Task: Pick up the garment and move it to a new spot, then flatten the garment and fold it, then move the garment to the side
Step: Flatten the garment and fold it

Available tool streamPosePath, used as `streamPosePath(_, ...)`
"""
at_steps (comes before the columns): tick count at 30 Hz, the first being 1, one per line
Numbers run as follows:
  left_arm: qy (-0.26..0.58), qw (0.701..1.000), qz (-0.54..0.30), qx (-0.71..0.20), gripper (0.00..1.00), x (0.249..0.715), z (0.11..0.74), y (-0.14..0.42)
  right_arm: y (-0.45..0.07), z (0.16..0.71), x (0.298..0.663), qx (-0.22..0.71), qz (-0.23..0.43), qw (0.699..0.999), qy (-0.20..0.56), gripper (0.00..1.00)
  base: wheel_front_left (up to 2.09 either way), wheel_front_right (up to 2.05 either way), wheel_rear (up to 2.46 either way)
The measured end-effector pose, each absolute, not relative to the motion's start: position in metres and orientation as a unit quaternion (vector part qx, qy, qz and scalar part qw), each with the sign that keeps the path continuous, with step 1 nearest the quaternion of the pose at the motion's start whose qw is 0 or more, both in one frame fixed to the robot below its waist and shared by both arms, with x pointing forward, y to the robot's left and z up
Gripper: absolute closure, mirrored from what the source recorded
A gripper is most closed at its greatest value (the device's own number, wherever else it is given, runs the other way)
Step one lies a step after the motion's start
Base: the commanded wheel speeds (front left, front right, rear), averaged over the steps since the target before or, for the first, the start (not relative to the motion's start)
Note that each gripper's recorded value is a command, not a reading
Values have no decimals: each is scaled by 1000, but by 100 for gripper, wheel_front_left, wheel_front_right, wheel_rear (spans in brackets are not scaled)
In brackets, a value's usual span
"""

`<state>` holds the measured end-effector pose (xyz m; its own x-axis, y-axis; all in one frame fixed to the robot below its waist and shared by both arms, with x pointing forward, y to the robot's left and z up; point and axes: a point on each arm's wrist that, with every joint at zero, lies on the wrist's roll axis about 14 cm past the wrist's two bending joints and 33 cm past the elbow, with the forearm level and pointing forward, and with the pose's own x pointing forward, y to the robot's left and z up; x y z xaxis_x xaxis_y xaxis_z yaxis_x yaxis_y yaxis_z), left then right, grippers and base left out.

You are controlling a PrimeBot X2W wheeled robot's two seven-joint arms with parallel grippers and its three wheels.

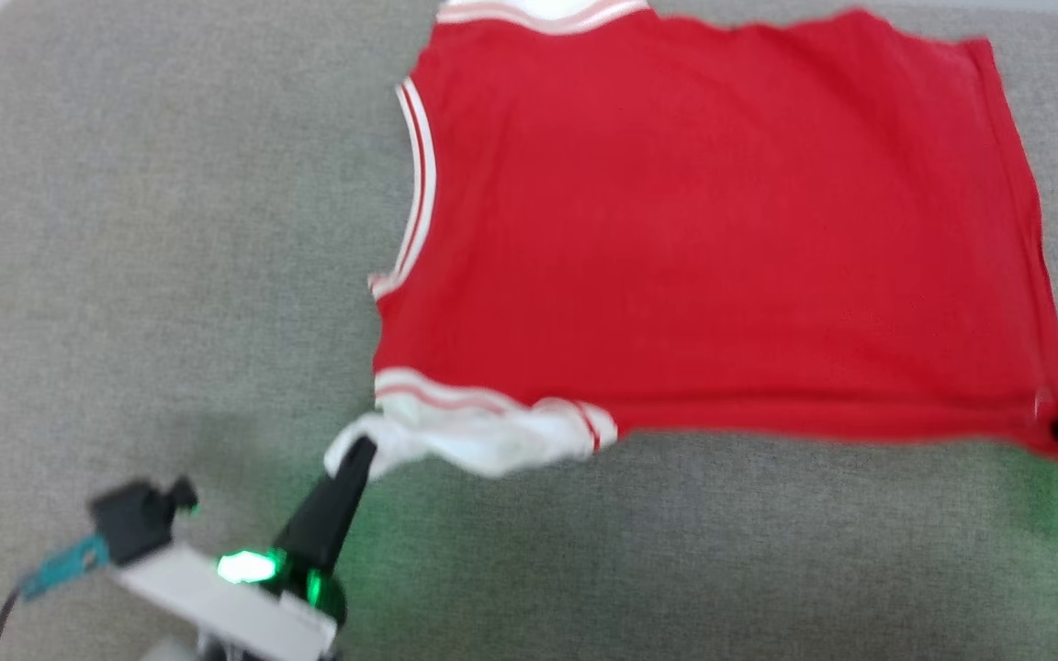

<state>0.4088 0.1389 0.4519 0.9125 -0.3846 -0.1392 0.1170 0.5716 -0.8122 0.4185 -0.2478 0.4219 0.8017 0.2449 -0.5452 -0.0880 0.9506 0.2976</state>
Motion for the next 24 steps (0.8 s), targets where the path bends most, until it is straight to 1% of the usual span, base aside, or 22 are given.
streamPosePath(6,156,872,-143,-441,100,376,460,138,-256,429,378,157,54,936,309,100,0,0,0)
streamPosePath(8,150,874,-146,-439,100,374,466,138,-257,432,372,163,45,936,309,100,0,0,0)
streamPosePath(10,145,874,-155,-436,100,377,472,137,-255,440,374,163,45,939,301,100,0,0,0)
streamPosePath(13,137,876,-189,-421,100,393,486,128,-254,449,387,156,49,942,292,100,0,0,0)
streamPosePath(18,116,880,-238,-394,100,437,512,118,-247,463,428,144,68,949,273,100,0,0,0)
streamPosePath(20,110,883,-251,-382,100,458,520,116,-247,468,447,137,70,952,265,100,0,0,0)
streamPosePath(22,109,877,-261,-388,100,478,527,110,-243,469,463,130,75,953,263,100,0,0,0)
streamPosePath(24,120,880,-256,-382,100,496,522,110,-240,465,475,118,79,952,270,100,0,0,0)
